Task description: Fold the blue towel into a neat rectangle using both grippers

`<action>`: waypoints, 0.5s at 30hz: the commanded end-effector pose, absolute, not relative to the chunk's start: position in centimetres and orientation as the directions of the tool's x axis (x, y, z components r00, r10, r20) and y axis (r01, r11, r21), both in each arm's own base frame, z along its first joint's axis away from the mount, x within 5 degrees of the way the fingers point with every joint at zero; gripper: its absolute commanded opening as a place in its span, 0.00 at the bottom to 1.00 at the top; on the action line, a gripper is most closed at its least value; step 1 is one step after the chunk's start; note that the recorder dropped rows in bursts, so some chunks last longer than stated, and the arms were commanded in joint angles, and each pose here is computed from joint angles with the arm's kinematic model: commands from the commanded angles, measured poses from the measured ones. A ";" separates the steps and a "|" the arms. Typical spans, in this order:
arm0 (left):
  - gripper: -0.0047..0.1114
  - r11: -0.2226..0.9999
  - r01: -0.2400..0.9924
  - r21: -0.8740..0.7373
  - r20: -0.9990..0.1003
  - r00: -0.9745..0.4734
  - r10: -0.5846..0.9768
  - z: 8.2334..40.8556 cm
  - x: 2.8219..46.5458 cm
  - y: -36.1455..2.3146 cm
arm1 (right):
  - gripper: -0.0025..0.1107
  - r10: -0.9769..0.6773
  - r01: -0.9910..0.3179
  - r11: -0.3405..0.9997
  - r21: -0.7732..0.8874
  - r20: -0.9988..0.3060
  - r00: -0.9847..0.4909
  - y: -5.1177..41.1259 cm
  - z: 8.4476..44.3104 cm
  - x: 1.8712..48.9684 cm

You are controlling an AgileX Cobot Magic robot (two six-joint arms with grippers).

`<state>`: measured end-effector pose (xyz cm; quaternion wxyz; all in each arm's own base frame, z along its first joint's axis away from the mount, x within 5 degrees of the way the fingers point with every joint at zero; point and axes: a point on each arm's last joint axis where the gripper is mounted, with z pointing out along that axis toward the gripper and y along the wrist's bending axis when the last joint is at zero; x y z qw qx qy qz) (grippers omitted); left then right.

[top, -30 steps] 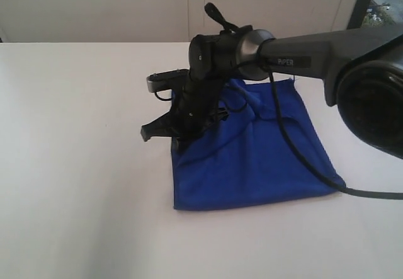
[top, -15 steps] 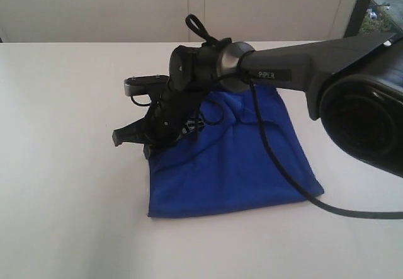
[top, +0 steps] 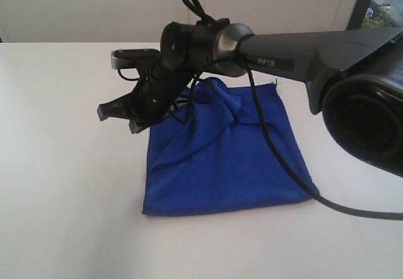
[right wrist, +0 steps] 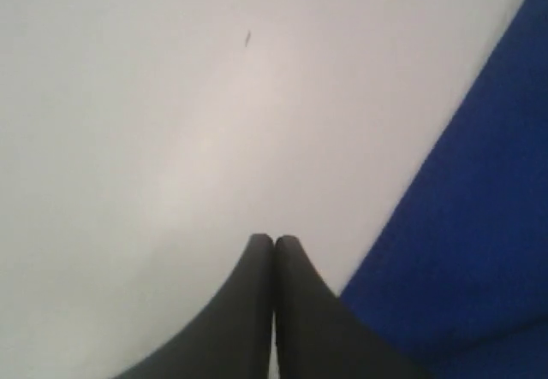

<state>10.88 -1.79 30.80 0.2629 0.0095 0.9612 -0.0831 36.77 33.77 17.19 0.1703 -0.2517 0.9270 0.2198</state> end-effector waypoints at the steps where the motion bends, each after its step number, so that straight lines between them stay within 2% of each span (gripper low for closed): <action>1: 0.04 0.985 0.055 -0.163 -0.494 -0.869 -0.034 30.7 10.6 -1.8 | 0.02 -0.471 -0.580 0.782 0.230 -0.393 -0.790 32.9 17.9 36.7; 6: 0.04 0.985 0.055 -0.163 -0.494 -0.869 -0.034 30.7 10.6 -1.8 | 0.02 -0.529 -0.584 0.787 0.199 -0.271 -0.804 32.5 15.2 36.3; 15: 0.04 0.985 0.055 -0.163 -0.494 -0.869 -0.034 30.7 10.6 -1.8 | 0.02 -0.513 -0.555 0.805 0.211 -0.224 -0.829 32.8 12.5 36.4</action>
